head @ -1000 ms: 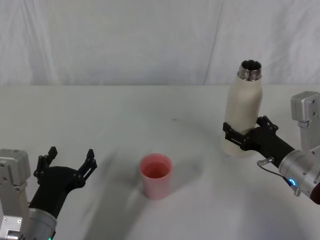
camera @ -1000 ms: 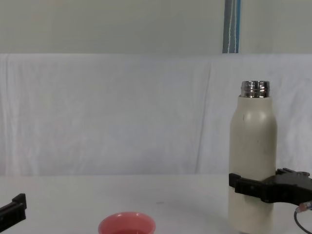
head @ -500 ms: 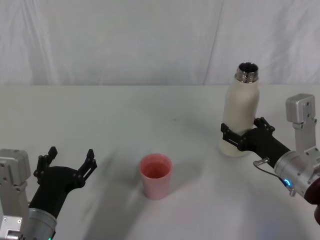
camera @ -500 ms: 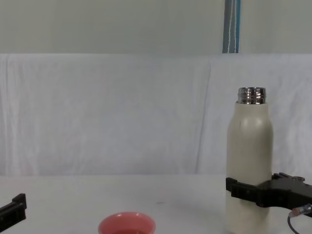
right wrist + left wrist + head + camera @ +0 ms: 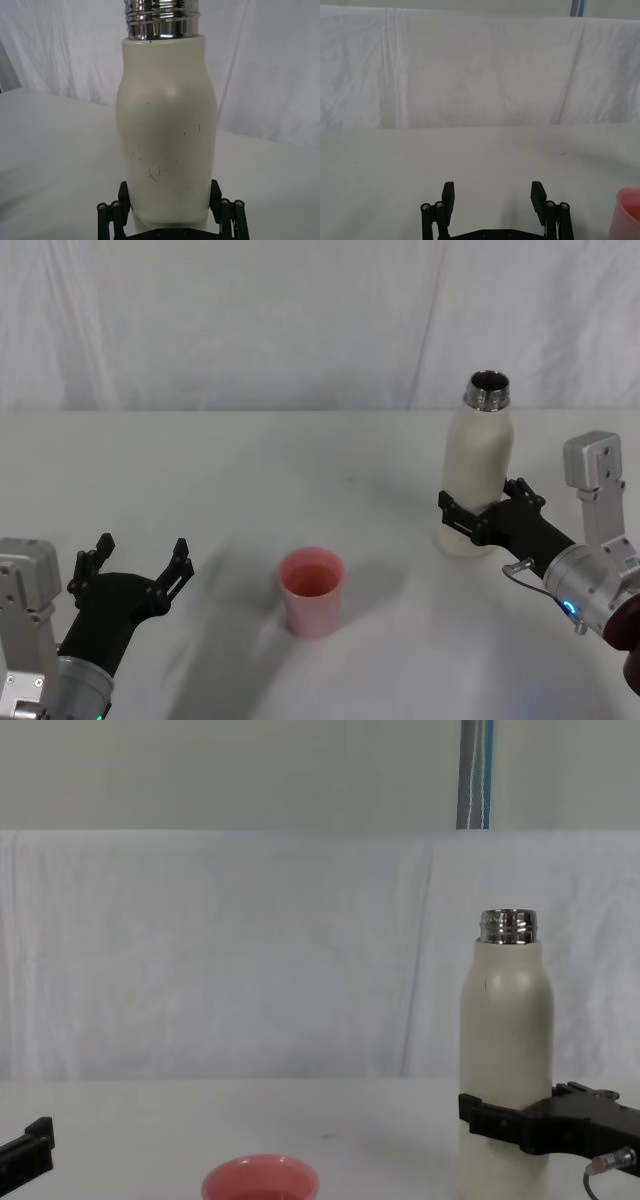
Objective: Grasp the thermos with one hand and pour water into the cup lid.
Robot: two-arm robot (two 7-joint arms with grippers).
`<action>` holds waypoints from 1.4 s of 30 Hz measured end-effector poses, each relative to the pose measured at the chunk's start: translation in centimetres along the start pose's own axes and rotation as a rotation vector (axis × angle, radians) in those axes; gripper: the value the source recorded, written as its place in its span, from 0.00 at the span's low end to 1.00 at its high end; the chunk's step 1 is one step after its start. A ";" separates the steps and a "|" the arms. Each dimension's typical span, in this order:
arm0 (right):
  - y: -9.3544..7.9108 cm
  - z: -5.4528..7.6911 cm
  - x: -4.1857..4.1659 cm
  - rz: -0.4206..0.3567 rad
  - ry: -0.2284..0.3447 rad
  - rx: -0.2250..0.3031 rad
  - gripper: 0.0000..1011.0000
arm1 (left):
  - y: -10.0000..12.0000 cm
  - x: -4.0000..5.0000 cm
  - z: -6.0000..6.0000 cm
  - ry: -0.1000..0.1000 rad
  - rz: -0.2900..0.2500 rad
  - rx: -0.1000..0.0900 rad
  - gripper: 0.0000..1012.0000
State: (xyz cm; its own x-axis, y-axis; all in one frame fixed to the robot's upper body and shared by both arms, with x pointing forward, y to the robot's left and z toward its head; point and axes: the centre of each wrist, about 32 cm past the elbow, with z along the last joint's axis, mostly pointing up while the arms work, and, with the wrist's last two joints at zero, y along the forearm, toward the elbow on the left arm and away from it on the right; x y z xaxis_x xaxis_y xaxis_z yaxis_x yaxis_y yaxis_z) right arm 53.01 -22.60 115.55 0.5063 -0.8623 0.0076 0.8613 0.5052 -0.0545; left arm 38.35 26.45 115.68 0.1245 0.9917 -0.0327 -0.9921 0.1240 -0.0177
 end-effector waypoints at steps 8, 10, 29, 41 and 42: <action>0.1 0.0 -0.02 -0.001 -0.005 -0.004 0.94 | 0.0 0.00 0.0 0.000 0.000 0.000 0.99; 0.1 0.0 -0.03 -0.002 -0.004 -0.004 0.94 | 0.0 0.00 0.0 0.000 0.000 0.000 0.99; 0.1 0.0 -0.04 -0.003 -0.003 -0.006 0.94 | 0.0 0.00 0.0 0.000 0.000 0.000 0.99; 0.1 0.0 -0.02 -0.002 -0.003 -0.005 0.99 | 0.0 0.00 0.0 0.000 0.000 0.000 0.99; 0.1 0.0 -0.02 -0.002 -0.003 -0.005 0.99 | 0.0 0.00 0.0 0.000 0.000 0.000 0.99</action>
State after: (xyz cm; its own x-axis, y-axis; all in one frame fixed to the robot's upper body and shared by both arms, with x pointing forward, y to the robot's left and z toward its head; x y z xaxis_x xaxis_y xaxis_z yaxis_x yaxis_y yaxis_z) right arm 53.05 -22.56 115.57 0.5044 -0.8634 0.0107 0.8623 0.5030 -0.0590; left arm 38.35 26.45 115.68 0.1245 0.9917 -0.0326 -0.9921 0.1240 -0.0176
